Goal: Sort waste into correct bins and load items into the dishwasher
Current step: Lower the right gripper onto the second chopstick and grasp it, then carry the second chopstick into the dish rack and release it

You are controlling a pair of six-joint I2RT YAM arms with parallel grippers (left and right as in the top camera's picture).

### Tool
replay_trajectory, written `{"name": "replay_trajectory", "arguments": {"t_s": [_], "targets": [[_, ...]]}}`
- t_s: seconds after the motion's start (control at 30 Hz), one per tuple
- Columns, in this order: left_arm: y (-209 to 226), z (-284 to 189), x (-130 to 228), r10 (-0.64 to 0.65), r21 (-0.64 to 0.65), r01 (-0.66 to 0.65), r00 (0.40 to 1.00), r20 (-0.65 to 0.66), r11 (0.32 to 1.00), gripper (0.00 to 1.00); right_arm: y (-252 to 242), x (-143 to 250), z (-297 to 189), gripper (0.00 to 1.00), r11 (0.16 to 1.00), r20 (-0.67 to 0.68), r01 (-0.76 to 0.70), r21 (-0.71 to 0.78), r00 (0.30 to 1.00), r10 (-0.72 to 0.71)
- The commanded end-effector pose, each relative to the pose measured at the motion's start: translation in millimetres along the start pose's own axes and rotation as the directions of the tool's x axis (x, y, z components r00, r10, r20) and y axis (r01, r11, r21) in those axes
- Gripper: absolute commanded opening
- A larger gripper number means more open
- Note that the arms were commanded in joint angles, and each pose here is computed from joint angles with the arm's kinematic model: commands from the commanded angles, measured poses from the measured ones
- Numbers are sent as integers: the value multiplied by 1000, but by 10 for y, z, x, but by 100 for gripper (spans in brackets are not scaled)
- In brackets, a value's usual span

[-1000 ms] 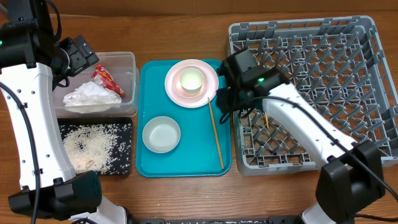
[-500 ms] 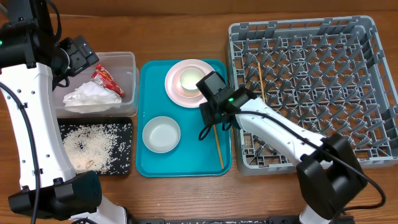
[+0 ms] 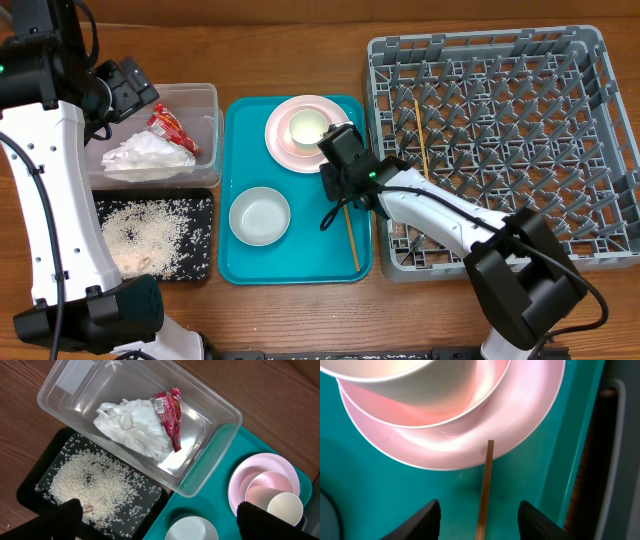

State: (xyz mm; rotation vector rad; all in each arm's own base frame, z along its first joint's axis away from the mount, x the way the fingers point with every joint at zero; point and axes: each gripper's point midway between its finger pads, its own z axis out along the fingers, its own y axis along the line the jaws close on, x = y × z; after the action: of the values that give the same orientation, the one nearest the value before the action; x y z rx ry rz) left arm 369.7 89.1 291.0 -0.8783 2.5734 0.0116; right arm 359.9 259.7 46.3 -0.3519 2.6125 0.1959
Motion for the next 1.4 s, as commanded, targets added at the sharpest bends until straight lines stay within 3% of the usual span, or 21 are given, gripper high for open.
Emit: {"name": "replay_trajectory", "arguments": {"t_s": [0.0,0.13,0.3,0.6,1.03,1.23,1.37], "targets": [[-10,-57,-8,7,11,-8,1000,14,1000,100,-79,105,140,50,1000,-7,-8,22,1000,8],[-10,-57,-8,7,11,-8,1000,14,1000,100,-107,217,254,47,1000,-27,-5,29,1000,6],[-10,-57,-8,7,11,-8,1000,14,1000,100,-103,219,263,21,1000,-28,-6,26,1000,6],[-10,-57,-8,7,11,-8,1000,14,1000,100,-75,107,154,5,1000,-8,-12,19,1000,13],[-8,-57,-8,7,11,-7,1000,14,1000,100,-63,-814,-1078,4,998,237,-37,-43,970,46],[-10,-57,-8,7,11,-8,1000,14,1000,100,-650,-1010,-1293,4,995,288,64,78,954,-84],[-10,-57,-8,7,11,-8,1000,14,1000,100,-1138,-1014,-1238,4,990,264,3,142,964,-41]]}}
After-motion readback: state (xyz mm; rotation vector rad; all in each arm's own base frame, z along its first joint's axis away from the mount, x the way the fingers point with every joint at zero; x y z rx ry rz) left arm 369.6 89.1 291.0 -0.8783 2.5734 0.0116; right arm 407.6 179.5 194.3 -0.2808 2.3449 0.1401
